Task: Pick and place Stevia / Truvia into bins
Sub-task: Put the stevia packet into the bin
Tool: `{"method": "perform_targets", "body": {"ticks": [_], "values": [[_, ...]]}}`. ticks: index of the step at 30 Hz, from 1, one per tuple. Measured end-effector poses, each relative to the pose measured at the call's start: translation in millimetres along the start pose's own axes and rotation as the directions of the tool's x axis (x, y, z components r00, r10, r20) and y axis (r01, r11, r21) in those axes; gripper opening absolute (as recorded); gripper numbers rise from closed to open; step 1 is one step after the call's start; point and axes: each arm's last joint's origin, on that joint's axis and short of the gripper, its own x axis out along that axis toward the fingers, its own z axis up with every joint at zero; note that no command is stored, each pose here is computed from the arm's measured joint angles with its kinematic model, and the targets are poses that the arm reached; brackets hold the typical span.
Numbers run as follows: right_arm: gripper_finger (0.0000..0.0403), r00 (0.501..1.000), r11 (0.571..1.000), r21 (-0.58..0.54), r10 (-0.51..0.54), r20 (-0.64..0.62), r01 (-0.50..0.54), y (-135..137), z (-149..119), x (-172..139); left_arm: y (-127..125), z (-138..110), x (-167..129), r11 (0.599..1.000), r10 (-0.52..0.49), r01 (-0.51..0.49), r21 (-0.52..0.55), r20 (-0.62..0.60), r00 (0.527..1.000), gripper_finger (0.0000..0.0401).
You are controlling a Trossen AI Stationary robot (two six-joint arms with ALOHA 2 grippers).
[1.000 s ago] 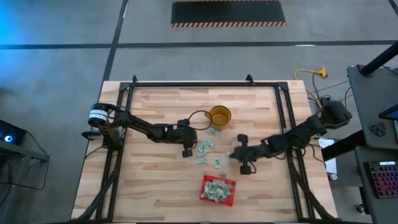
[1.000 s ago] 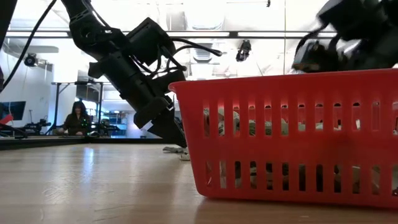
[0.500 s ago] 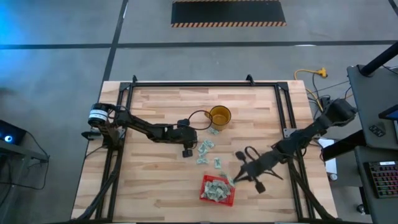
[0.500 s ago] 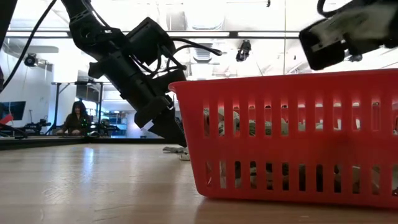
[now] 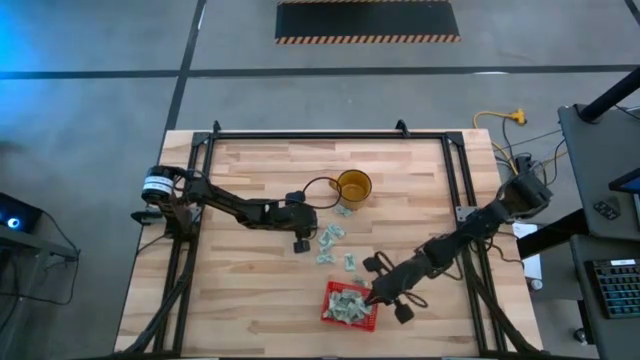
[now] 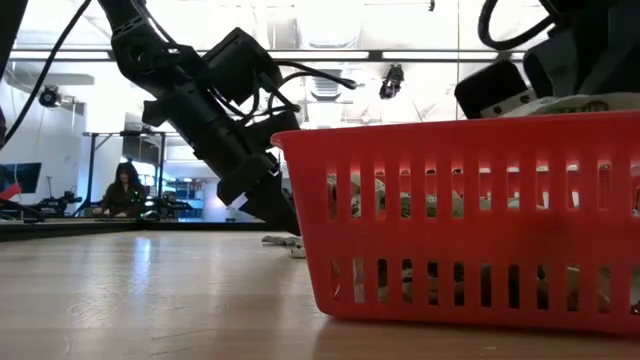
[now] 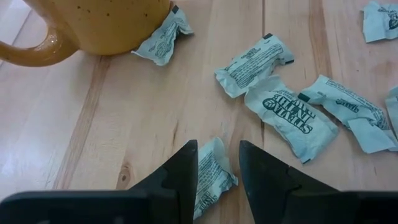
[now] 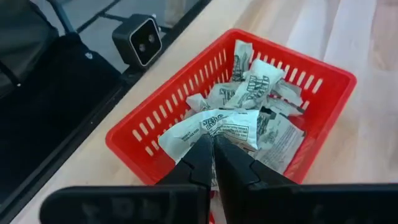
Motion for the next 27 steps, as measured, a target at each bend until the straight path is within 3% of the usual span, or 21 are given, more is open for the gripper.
{"method": "perform_targets", "body": {"ticks": [4, 11, 15, 20, 27], "values": [[0.0028, 1.0, 1.0, 0.005, -0.002, -0.009, 0.002, 0.9, 6.1, 0.6, 0.0, -0.1, 0.0, 1.0, 0.0, 0.0, 0.0, 0.0, 1.0, 0.0101], [0.0095, 1.0, 1.0, 0.008, -0.01, -0.011, 0.01, 1.0, 7.7, -3.1, 0.0, -0.2, -0.1, 1.0, 0.0, 0.0, 0.001, -0.001, 1.0, 0.0101], [0.0123, 0.995, 0.998, -0.006, -0.056, -0.079, 0.056, 0.3, 7.3, -9.9, 0.6, -4.0, -0.1, 1.0, 0.017, -0.016, 0.008, -0.04, 0.999, 0.0101], [0.0134, 0.978, 0.985, 0.03, -0.165, -0.129, 0.17, -1.6, 10.7, -27.3, 1.3, -8.2, -0.4, 0.999, 0.047, -0.048, -0.004, -0.084, 0.995, 0.0101], [0.0125, 0.983, 0.985, 0.045, -0.16, -0.091, 0.164, 1.1, 12.4, -44.7, 1.2, -9.6, -0.6, 0.999, 0.042, -0.042, -0.004, -0.091, 0.995, 0.0081]]}}
